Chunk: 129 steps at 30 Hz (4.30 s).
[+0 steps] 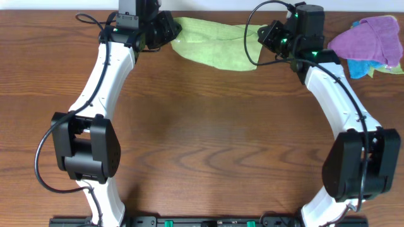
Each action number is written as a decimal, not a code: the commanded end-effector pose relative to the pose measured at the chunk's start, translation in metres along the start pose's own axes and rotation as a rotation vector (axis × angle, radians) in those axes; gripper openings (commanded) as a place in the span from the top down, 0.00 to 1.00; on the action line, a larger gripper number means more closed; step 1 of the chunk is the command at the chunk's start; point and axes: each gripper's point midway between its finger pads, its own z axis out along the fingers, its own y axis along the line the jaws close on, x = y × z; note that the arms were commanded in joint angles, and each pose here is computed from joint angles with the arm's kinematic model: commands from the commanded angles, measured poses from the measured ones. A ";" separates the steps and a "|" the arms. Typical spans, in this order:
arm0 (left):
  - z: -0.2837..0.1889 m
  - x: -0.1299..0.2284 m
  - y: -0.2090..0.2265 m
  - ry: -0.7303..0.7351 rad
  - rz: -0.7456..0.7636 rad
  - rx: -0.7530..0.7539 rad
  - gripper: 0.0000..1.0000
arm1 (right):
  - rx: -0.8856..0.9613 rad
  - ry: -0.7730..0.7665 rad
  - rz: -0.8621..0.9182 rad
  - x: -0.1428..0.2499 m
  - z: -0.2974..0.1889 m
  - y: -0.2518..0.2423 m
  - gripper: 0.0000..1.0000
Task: Fold the cloth
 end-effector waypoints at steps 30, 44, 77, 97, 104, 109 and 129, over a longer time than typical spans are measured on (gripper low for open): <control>-0.035 0.109 0.063 0.441 -0.093 -0.282 0.94 | 0.190 0.287 -0.049 0.082 -0.006 -0.026 0.99; -0.057 0.141 0.070 0.585 -0.134 -0.343 0.94 | 0.317 0.396 -0.110 0.124 -0.032 -0.024 0.99; -0.099 0.260 0.090 0.700 -0.264 -0.365 0.94 | 0.455 0.565 -0.236 0.202 -0.074 -0.050 0.99; -0.108 0.307 0.111 0.817 -0.278 -0.419 0.94 | 0.502 0.639 -0.263 0.237 -0.084 -0.057 0.99; -0.112 0.310 0.115 0.833 -0.252 -0.439 0.94 | 0.565 0.663 -0.260 0.246 -0.094 -0.062 0.99; -0.122 0.315 0.119 0.866 -0.249 -0.481 0.75 | 0.616 0.696 -0.254 0.255 -0.105 -0.067 0.95; -0.177 0.291 0.104 0.694 -0.238 -0.505 0.05 | 0.613 0.505 -0.214 0.219 -0.205 -0.041 0.01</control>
